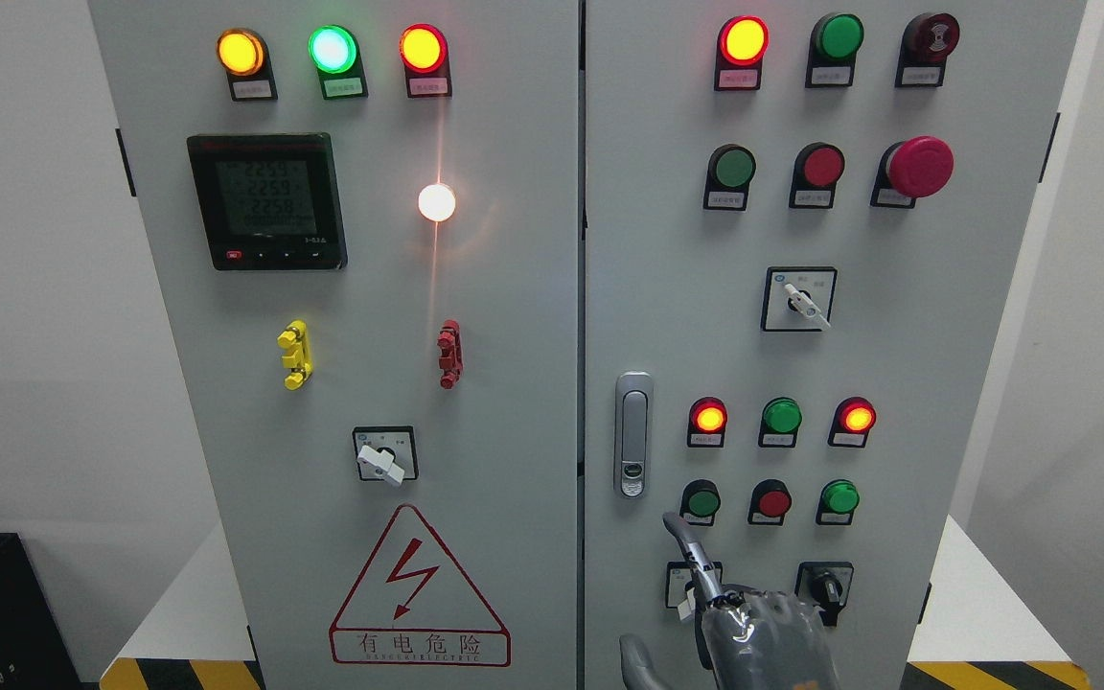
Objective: Release door handle
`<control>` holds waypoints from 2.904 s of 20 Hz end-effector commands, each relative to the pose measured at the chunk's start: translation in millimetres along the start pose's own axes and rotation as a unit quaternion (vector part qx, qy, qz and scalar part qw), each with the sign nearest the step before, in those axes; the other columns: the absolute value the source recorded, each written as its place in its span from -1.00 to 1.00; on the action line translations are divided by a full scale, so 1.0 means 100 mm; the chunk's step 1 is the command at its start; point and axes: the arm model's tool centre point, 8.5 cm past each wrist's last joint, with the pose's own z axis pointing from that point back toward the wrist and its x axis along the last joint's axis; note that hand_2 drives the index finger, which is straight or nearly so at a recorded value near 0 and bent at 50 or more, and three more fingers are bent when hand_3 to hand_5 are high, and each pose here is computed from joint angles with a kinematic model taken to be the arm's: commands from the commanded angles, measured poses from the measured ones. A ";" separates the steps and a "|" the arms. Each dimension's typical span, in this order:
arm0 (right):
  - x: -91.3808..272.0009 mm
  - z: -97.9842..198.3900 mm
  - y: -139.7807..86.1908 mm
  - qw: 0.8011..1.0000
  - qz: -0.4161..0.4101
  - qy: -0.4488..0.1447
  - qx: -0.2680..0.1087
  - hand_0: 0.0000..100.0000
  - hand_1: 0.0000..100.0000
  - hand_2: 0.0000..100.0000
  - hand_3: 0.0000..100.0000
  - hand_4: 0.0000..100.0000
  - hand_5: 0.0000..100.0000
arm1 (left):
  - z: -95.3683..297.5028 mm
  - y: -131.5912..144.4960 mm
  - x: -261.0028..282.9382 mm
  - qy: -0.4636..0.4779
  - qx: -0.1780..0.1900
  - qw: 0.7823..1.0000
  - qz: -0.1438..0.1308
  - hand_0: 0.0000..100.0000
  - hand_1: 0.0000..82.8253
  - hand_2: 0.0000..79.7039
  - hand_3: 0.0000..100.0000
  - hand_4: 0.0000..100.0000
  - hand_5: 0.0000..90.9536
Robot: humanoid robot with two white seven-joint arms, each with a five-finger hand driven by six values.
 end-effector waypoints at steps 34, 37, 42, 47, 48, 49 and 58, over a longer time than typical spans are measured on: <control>0.06 -0.47 0.42 0.995 0.087 0.042 0.020 -0.12 -0.28 -1.00 1.00 1.00 1.00 | 0.00 0.00 0.00 0.000 0.000 1.000 0.000 -0.76 0.34 -1.00 -1.00 -1.00 -1.00; 0.05 -0.47 0.43 0.995 0.089 0.043 0.023 -0.12 -0.28 -1.00 1.00 1.00 1.00 | 0.00 0.00 0.00 0.000 0.000 1.000 0.000 -0.76 0.34 -1.00 -1.00 -1.00 -1.00; 0.01 -0.47 0.43 0.994 0.092 0.063 0.020 -0.12 -0.28 -0.99 1.00 1.00 1.00 | 0.00 0.00 0.00 0.000 0.000 1.000 0.000 -0.76 0.34 -1.00 -1.00 -1.00 -1.00; 0.04 -0.48 0.43 0.994 0.091 0.059 0.019 -0.11 -0.28 -0.99 1.00 1.00 1.00 | 0.00 0.00 0.00 0.000 0.000 1.000 0.000 -0.76 0.34 -1.00 -1.00 -1.00 -1.00; 0.08 -0.48 0.43 0.994 0.092 0.054 0.020 -0.11 -0.28 -0.99 1.00 1.00 1.00 | 0.00 0.00 0.00 0.000 0.000 1.000 0.000 -0.76 0.34 -1.00 -1.00 -1.00 -1.00; 0.09 -0.48 0.44 0.994 0.093 0.051 0.020 -0.11 -0.28 -0.99 1.00 1.00 1.00 | 0.00 0.00 0.00 0.000 0.000 1.000 0.000 -0.76 0.34 -1.00 -1.00 -1.00 -1.00; 0.13 -0.49 0.44 0.995 0.088 0.052 0.019 -0.11 -0.29 -0.97 1.00 1.00 1.00 | 0.00 0.00 0.00 0.000 0.000 1.000 0.000 -0.76 0.34 -1.00 -1.00 -1.00 -1.00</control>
